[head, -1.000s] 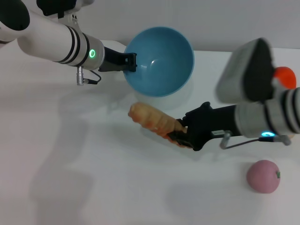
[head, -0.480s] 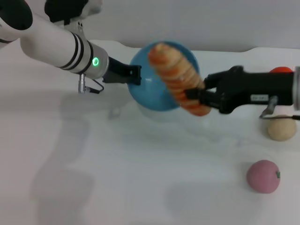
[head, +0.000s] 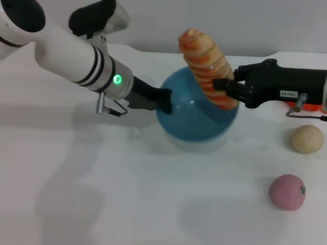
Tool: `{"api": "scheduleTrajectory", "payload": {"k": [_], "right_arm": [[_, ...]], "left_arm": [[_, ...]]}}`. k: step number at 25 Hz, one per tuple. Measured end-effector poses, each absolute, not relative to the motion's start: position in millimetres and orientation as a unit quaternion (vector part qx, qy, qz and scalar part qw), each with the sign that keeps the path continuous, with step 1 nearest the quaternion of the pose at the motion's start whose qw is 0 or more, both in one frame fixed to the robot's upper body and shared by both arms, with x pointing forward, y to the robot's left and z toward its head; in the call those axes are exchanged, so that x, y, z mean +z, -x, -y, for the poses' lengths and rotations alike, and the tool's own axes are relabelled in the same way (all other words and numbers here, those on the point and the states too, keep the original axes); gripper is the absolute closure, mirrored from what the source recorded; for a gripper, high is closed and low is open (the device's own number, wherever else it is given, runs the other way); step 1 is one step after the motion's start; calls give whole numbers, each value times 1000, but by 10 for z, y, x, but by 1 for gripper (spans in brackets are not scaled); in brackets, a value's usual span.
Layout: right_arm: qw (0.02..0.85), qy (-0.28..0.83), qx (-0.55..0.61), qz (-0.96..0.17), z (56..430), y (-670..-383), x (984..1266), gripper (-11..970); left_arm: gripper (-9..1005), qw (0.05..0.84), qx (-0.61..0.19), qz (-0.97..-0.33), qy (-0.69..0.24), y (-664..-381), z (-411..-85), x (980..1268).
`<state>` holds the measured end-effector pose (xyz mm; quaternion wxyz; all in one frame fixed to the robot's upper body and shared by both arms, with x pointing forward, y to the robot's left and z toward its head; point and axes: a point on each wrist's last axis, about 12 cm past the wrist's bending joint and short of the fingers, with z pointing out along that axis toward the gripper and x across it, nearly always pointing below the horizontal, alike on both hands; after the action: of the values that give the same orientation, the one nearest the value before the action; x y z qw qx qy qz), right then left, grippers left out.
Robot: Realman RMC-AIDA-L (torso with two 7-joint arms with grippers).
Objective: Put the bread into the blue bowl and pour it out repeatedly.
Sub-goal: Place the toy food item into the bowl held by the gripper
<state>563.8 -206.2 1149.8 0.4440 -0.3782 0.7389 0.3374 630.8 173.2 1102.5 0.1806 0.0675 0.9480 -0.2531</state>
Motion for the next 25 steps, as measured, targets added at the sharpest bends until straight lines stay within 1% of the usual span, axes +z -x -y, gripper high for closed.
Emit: {"api": "scheduleTrajectory", "payload": {"k": [4, 9, 15, 20, 25], "right_arm": [[461, 370, 351, -726, 2057, -5669, 11420, 788], [467, 371, 356, -720, 2044, -5689, 11349, 798], [457, 365, 360, -727, 2047, -5697, 11290, 773], [457, 362, 359, -729, 2089, -5679, 11286, 639], [462, 355, 354, -731, 2152, -5646, 11281, 638]], "left_arm": [[996, 169, -263, -945, -93, -6267, -1583, 11050], [996, 165, -268, -944, -103, -6260, -1524, 11077], [996, 163, -271, -943, -104, -6253, -1510, 11084], [996, 162, -271, -943, -103, -6251, -1516, 11082], [996, 165, -269, -944, -100, -6262, -1549, 11082]]}}
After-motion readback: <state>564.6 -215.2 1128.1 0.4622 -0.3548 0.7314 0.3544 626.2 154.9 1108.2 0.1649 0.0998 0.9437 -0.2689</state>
